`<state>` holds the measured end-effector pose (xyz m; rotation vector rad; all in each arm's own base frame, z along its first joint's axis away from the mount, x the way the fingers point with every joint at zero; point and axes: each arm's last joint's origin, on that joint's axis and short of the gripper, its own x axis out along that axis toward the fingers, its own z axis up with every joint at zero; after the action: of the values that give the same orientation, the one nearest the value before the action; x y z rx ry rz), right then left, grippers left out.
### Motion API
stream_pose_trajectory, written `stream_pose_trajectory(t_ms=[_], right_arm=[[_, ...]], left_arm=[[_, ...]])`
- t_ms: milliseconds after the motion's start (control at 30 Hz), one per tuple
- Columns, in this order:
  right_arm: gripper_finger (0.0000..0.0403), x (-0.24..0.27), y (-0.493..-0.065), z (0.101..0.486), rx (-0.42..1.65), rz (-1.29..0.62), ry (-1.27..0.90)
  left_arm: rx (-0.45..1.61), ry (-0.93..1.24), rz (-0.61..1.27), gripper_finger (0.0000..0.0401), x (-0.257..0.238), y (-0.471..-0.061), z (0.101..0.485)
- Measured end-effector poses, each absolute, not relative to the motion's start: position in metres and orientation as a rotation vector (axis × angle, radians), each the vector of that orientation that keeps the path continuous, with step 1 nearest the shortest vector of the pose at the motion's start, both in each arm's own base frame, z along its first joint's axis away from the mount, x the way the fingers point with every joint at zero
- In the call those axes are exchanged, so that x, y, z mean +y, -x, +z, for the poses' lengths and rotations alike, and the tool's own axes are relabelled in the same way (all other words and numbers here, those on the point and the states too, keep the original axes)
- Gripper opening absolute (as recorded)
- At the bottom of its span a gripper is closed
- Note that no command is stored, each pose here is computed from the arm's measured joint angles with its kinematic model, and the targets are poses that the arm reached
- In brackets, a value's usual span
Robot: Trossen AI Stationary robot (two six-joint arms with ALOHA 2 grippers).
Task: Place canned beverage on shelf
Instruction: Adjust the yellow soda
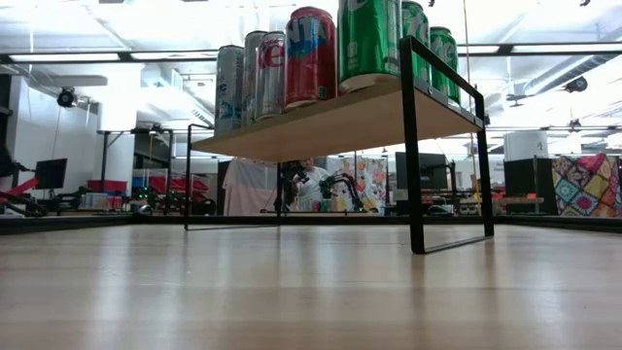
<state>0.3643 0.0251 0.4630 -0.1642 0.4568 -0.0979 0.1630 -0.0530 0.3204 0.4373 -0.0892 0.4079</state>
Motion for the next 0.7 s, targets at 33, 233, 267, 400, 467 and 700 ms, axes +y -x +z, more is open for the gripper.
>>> stream_pose_trajectory(t_ms=[33,233,267,400,467,700], right_arm=[[0.0009,0.014,-0.367,0.462,0.456,-0.125,0.143],[0.0009,-0.038,-0.374,0.455,0.462,-0.292,0.010],[0.0009,-0.046,-0.375,0.453,0.462,-0.318,-0.029],[0.0009,-0.062,-0.385,0.440,0.488,-0.375,-0.079],[0.0009,-0.064,-0.394,0.431,0.512,-0.374,-0.076],[0.0009,-0.069,-0.410,0.410,0.560,-0.483,-0.037]], left_arm=[[-0.082,-0.412,0.403,0.0256,-0.051,-0.162,0.322],[-0.004,-0.332,0.273,0.0256,-0.044,-0.158,0.332],[0.019,-0.341,0.275,0.0256,-0.043,-0.158,0.332],[0.076,-0.389,0.277,0.0256,-0.040,-0.156,0.328],[0.103,-0.406,0.270,0.0256,-0.039,-0.154,0.322],[0.111,-0.416,0.269,0.0256,-0.036,-0.147,0.309]])
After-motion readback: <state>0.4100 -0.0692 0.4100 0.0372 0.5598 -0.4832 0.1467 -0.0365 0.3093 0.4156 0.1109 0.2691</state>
